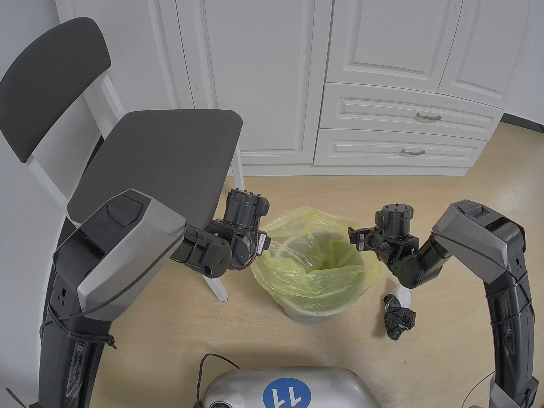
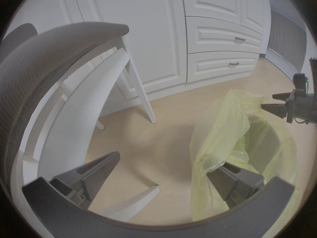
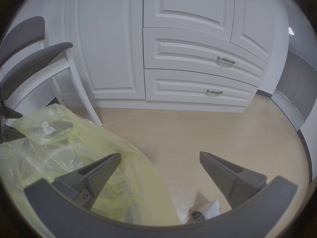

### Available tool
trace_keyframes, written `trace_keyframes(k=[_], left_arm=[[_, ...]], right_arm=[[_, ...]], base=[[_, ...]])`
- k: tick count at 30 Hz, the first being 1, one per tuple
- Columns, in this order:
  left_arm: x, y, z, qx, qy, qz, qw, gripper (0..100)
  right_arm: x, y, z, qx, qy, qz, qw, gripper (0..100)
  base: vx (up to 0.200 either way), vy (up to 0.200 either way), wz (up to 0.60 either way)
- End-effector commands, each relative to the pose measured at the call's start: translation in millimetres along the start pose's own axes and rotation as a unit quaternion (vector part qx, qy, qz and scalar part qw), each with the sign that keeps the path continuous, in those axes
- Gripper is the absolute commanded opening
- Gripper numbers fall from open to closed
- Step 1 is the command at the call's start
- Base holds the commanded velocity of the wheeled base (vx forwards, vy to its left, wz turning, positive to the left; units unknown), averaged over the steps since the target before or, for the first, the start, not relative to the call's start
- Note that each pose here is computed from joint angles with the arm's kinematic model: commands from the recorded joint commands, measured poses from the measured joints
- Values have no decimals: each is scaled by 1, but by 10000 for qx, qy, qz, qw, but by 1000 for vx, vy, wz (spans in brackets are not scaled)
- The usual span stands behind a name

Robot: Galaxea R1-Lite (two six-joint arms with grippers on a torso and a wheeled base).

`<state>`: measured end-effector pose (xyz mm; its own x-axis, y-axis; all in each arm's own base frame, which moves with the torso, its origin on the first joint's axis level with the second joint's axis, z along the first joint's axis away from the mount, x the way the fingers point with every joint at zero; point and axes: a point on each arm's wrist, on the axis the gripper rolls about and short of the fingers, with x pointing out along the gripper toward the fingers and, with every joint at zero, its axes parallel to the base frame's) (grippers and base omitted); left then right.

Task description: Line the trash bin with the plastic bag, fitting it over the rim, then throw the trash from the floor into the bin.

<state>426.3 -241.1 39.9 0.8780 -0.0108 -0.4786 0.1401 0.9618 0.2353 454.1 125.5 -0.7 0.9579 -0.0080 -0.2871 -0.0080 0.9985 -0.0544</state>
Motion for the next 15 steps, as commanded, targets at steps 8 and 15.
trace_keyframes(k=[8,15], left_arm=[[-3,5,11,-78,-158,-5,9998,100],[-15,10,22,-98,-231,-226,9994,100]], right_arm=[[2,-7,0,19,24,5,10000,100],[-12,-9,9,73,200,320,9993,100]], base=[[0,0,0],[0,0,0]])
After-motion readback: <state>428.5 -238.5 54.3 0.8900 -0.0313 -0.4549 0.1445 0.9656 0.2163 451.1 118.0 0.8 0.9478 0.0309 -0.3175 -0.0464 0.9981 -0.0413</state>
